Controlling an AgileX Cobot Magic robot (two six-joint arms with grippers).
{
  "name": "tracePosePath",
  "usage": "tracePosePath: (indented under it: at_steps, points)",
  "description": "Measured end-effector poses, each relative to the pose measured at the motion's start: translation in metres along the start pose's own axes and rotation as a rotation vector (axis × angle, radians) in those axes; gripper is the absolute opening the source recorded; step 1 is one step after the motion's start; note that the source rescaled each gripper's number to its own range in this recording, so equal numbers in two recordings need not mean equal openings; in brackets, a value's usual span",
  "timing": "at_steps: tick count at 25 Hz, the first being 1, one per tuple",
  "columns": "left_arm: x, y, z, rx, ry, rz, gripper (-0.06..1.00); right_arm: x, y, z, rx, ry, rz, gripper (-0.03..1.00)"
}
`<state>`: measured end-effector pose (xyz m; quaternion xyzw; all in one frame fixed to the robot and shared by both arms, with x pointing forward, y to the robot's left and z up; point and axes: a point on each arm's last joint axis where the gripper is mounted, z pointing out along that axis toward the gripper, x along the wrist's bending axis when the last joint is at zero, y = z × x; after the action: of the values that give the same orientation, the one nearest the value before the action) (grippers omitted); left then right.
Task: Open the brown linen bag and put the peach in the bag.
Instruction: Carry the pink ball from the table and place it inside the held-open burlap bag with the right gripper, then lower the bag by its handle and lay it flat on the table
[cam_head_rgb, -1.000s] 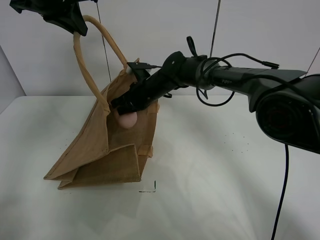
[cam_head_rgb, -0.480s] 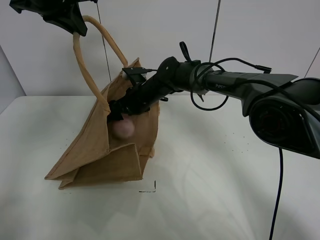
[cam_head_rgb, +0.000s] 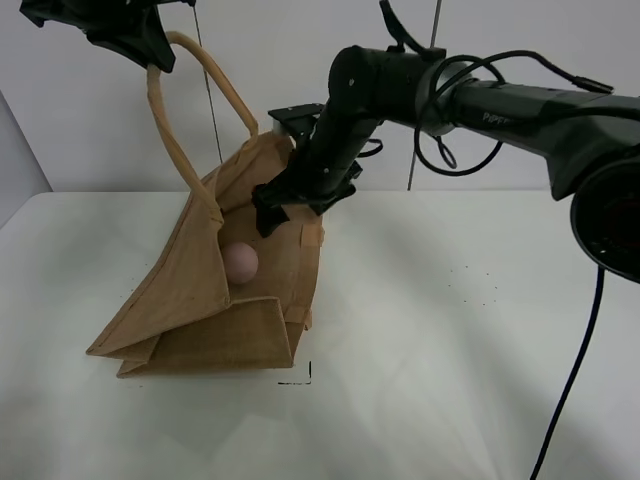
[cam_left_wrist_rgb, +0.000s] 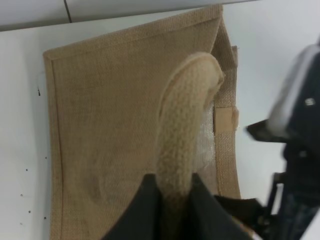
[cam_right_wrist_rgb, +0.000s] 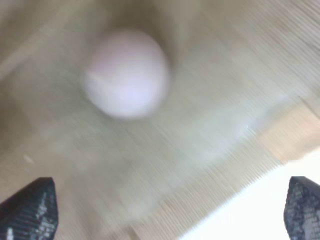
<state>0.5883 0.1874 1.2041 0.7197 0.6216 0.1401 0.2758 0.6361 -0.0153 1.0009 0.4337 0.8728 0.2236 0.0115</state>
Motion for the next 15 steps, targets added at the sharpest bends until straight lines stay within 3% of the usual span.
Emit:
tracePosePath:
  at_steps: [6,15]
  points:
    - [0.0,0.0,0.0,0.0,0.0,0.0,0.0,-0.052,-0.007,-0.015,0.046,-0.097,0.13,1.0]
    - [0.0,0.0,0.0,0.0,0.0,0.0,0.0,-0.195,-0.049,-0.059,0.065,-0.261,0.394,1.0]
